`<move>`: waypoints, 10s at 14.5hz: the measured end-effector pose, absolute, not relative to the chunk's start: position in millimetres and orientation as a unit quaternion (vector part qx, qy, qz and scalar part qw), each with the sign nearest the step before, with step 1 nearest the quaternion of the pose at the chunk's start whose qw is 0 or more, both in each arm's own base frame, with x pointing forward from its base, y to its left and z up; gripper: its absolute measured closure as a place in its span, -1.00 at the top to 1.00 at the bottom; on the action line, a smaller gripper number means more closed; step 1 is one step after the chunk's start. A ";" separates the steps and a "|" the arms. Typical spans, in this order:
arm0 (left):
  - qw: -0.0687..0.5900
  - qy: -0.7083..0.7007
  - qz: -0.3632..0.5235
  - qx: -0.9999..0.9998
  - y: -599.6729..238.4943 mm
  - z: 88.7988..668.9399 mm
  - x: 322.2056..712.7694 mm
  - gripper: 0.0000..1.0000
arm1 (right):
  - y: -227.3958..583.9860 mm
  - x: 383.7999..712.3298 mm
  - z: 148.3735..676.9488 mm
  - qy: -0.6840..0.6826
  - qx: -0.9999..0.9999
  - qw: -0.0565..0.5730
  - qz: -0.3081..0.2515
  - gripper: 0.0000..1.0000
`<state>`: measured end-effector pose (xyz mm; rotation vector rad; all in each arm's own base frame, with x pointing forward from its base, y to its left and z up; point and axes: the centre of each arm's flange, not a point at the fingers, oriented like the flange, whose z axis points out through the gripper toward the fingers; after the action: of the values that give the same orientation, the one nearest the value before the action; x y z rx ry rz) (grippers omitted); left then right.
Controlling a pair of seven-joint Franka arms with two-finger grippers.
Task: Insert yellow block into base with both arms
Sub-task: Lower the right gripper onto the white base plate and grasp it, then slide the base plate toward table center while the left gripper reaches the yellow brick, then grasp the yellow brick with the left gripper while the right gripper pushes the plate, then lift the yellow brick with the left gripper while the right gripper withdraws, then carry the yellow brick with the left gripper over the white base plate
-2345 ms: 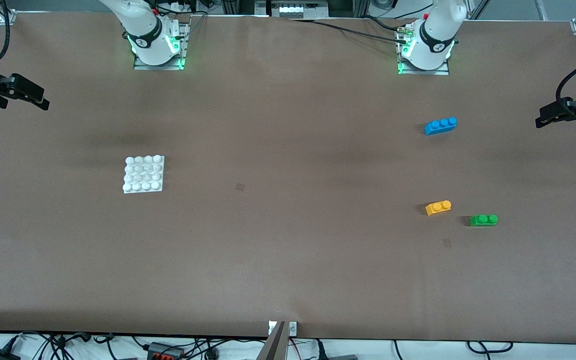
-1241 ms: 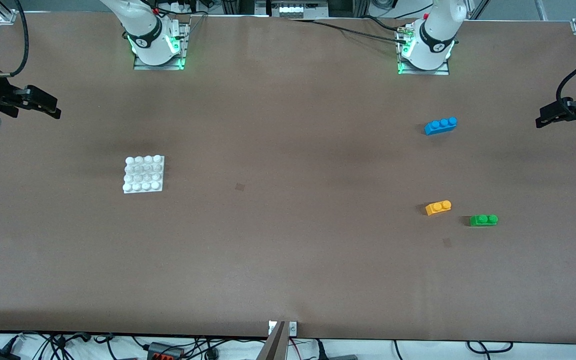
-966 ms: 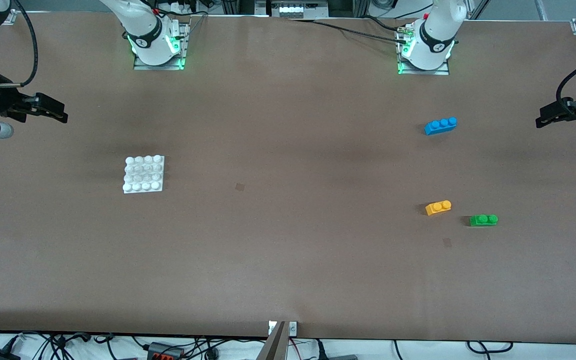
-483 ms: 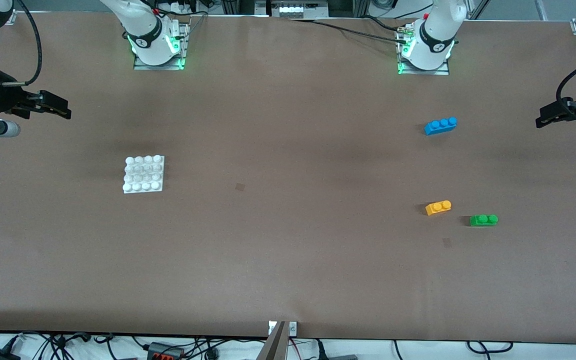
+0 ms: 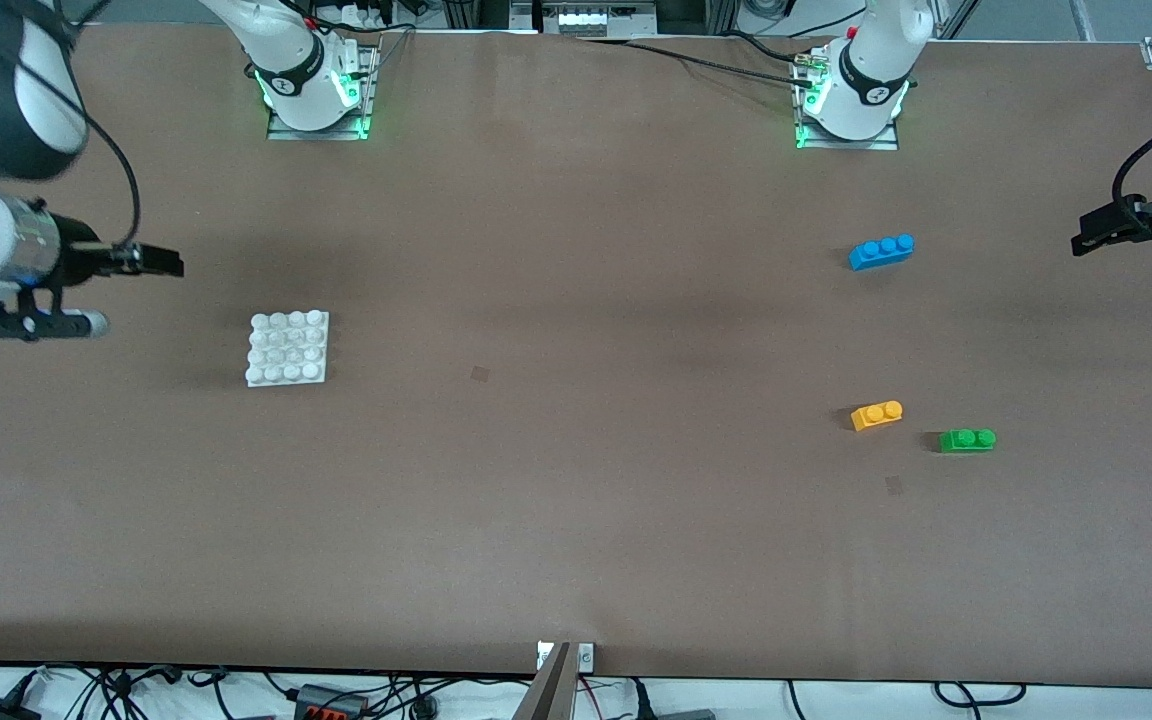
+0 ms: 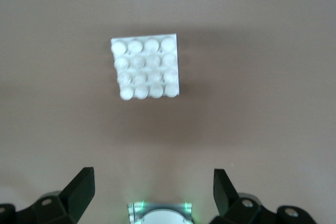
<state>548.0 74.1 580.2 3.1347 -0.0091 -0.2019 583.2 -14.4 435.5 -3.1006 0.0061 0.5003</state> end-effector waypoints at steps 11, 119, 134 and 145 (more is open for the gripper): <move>0.000 -0.003 -0.064 0.998 74.2 580.2 548.0 1.00 | -31.7 538.0 246.6 -0.001 -0.997 0.004 0.079 1.00; 0.087 0.074 -0.014 0.993 -221.7 303.4 602.7 0.35 | 18.7 600.0 498.5 -0.072 -0.985 0.050 0.145 1.00; 0.076 -0.021 -0.059 0.995 -425.5 279.0 529.7 0.35 | -34.5 534.5 605.8 -0.040 -0.999 -0.001 0.020 1.00; 0.048 -0.053 -0.037 0.997 -423.8 239.9 527.6 0.35 | -54.3 540.8 594.5 -0.023 -0.999 0.003 0.026 1.00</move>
<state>527.6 -423.8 239.9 3.0385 -0.1603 -0.1118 540.8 -54.3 594.5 -3.1333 -0.0724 0.0801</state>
